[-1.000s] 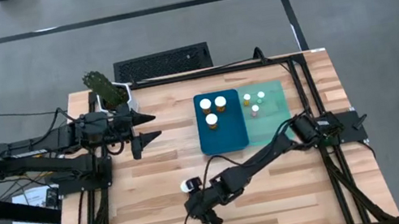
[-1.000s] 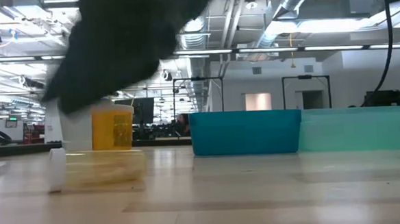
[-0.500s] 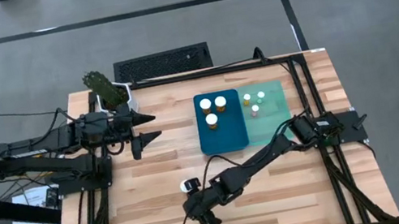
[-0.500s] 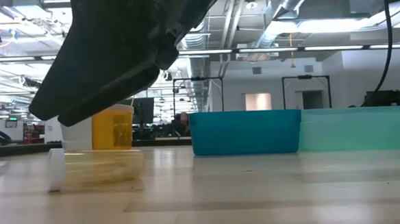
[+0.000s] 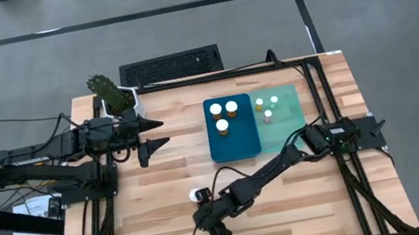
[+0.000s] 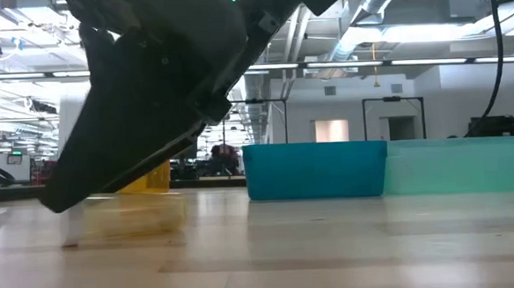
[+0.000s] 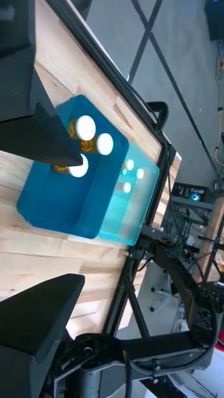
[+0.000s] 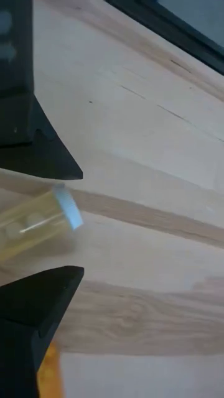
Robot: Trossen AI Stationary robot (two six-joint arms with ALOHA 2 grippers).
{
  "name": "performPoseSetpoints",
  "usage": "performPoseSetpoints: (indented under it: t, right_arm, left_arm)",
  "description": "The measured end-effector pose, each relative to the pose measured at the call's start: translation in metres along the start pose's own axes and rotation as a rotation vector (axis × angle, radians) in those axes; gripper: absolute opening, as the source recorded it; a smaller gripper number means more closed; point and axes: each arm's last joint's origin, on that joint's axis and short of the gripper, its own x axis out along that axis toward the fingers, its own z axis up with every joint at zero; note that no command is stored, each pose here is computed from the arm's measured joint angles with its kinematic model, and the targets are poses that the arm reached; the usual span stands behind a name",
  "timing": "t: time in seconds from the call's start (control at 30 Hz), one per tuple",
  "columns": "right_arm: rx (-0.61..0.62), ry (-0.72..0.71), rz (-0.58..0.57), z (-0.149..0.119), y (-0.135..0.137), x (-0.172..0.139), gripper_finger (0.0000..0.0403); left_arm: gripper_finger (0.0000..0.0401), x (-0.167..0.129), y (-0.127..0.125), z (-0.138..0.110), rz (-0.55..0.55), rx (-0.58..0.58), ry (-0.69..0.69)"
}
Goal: Pick and place medicine bottles into bin by pill shape (circle, oval)
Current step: Put the small yellow pill bottle into the green bin
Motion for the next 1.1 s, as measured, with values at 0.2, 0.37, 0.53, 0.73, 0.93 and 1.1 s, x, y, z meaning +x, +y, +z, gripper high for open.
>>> performPoseSetpoints:
  t: [0.2,0.37,0.53,0.73,0.93,1.1]
  right_arm:
    - [-0.003,0.003,0.002,0.0,0.001,0.0,0.0246]
    - [-0.006,0.009,0.018,-0.001,0.001,0.001,0.0229]
    - [0.001,0.025,0.038,-0.009,0.001,0.012,0.022]
    - [0.019,0.032,0.025,-0.011,0.002,0.015,0.0205]
    - [0.025,0.033,0.026,0.001,0.003,0.009,0.0161]
    - [0.033,-0.019,0.032,0.018,0.005,0.002,0.0113]
  left_arm:
    - [0.0291,0.0,0.0,0.0,0.0,0.0,0.0]
    - [0.0291,0.0,0.0,0.0,0.0,0.0,0.0]
    - [0.0291,0.0,0.0,0.0,0.0,0.001,0.001]
    - [0.0291,0.0,0.0,0.0,0.001,0.007,0.001]
    - [0.0291,0.0,0.0,0.0,0.001,0.007,0.0]
    - [0.0291,0.0,0.0,0.0,0.001,0.007,0.0]
